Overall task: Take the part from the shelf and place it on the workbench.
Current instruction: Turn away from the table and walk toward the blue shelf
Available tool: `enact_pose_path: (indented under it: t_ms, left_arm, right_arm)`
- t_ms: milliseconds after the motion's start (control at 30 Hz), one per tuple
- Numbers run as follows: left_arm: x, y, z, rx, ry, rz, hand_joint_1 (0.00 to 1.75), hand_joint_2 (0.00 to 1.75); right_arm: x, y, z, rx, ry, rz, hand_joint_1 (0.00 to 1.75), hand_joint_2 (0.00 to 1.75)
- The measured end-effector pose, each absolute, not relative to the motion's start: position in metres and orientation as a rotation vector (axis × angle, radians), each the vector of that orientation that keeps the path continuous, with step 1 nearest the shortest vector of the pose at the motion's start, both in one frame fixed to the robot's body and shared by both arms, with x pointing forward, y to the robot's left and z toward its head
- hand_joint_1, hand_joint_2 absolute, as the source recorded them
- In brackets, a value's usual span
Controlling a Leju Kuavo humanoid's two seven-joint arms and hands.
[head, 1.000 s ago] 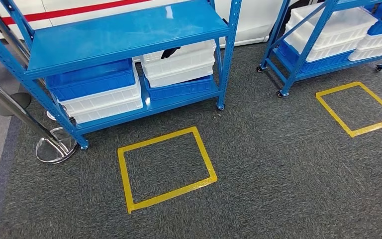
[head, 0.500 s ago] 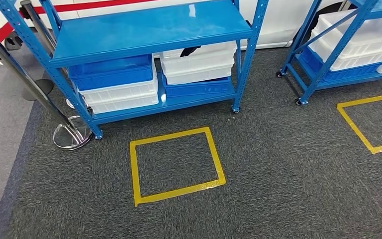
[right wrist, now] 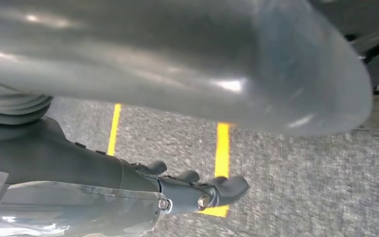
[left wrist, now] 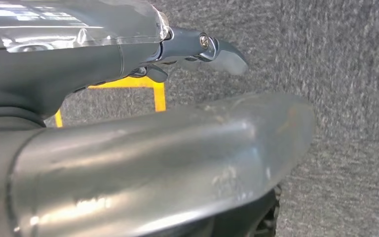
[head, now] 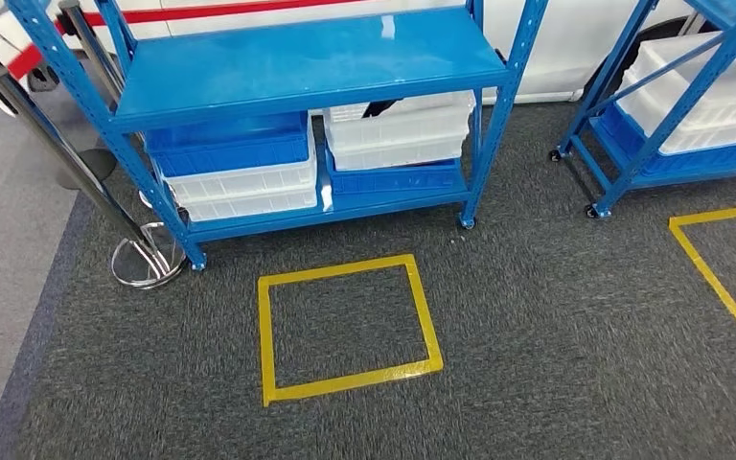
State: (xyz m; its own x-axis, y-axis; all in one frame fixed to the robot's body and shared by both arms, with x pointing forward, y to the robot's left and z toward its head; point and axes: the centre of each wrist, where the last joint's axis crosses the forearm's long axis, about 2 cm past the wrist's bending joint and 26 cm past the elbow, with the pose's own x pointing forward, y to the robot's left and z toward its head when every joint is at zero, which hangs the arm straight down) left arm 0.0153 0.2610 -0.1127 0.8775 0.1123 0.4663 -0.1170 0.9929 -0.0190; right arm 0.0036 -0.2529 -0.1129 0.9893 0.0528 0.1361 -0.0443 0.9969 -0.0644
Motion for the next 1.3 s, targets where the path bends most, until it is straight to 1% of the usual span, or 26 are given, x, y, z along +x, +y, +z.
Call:
enact_pose_path:
  t_ms: [433,733,967,1300]
  left_arm:
    - [0.010,0.261,-0.113,0.008,-0.473,0.118,0.00,0.00]
    - [0.013,0.260,-0.113,0.008,-0.464,0.117,0.00,0.00]
    - [0.008,0.255,-0.113,-0.003,-0.435,0.117,0.00,0.00]
    - [0.010,0.255,-0.113,0.000,-0.427,0.111,0.00,0.00]
  right_arm:
    - [0.002,-0.252,-0.113,-0.051,-0.136,0.061,0.00,0.00]
    - [0.009,-0.252,-0.113,-0.052,-0.140,0.065,0.00,0.00]
    - [-0.003,-0.253,-0.113,-0.055,-0.096,0.070,0.00,0.00]
    - [0.000,-0.251,-0.113,-0.055,-0.098,0.082,0.00,0.00]
